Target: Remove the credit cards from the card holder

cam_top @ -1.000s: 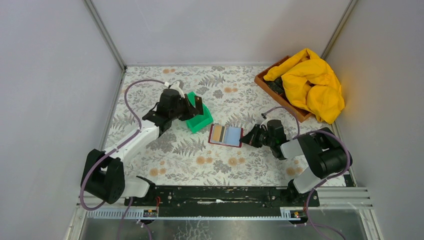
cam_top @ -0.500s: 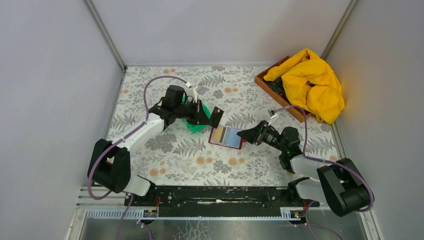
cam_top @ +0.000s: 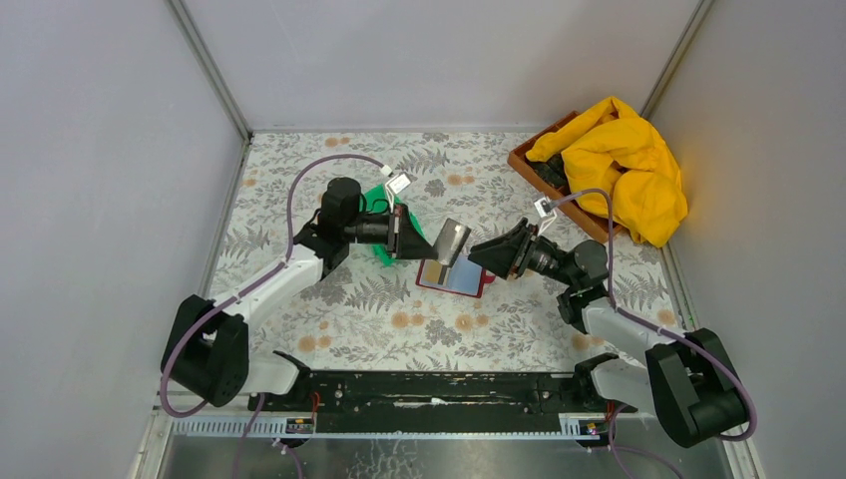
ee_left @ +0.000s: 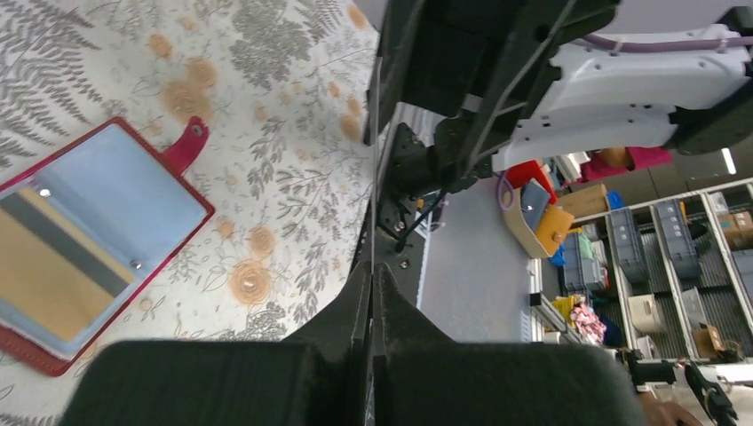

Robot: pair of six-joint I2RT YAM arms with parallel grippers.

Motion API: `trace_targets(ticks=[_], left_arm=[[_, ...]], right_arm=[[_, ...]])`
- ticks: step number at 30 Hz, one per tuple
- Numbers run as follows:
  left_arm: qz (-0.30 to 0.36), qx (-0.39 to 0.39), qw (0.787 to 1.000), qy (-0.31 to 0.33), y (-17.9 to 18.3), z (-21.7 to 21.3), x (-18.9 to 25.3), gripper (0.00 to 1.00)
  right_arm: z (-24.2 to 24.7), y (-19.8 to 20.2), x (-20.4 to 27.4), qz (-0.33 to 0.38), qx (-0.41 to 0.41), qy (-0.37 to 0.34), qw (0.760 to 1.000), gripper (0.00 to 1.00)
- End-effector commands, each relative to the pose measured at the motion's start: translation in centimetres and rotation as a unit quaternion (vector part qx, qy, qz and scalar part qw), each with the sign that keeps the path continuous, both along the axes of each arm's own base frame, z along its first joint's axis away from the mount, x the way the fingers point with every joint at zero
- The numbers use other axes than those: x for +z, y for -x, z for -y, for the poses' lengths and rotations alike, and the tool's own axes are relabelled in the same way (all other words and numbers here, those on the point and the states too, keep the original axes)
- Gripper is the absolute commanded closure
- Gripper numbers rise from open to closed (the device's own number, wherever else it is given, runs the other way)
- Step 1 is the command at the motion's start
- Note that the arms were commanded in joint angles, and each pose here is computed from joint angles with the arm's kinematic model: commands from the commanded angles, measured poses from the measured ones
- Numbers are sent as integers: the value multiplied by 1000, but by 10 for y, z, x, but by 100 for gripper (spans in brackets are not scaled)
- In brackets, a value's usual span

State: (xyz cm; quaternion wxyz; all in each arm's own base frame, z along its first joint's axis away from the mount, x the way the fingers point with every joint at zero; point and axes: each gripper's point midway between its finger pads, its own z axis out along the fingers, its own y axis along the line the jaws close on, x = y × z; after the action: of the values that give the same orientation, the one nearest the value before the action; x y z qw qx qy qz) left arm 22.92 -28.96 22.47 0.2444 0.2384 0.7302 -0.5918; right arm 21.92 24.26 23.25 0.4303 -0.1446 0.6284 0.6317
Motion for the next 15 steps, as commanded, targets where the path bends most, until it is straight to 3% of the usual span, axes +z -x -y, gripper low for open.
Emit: trace_targets(ticks=[1,10,15], left_arm=[[32,-43,997,51,15,6,27,100],[20,-70,996,54,28,16,21,100],[20,-86,994,65,36,23,23,100]], right_arm=[[-3,7,14,35,24,-8,999,45],[-5,11,21,46,41,-17,998,49],[-5,12,19,42,42,-18,998,63]])
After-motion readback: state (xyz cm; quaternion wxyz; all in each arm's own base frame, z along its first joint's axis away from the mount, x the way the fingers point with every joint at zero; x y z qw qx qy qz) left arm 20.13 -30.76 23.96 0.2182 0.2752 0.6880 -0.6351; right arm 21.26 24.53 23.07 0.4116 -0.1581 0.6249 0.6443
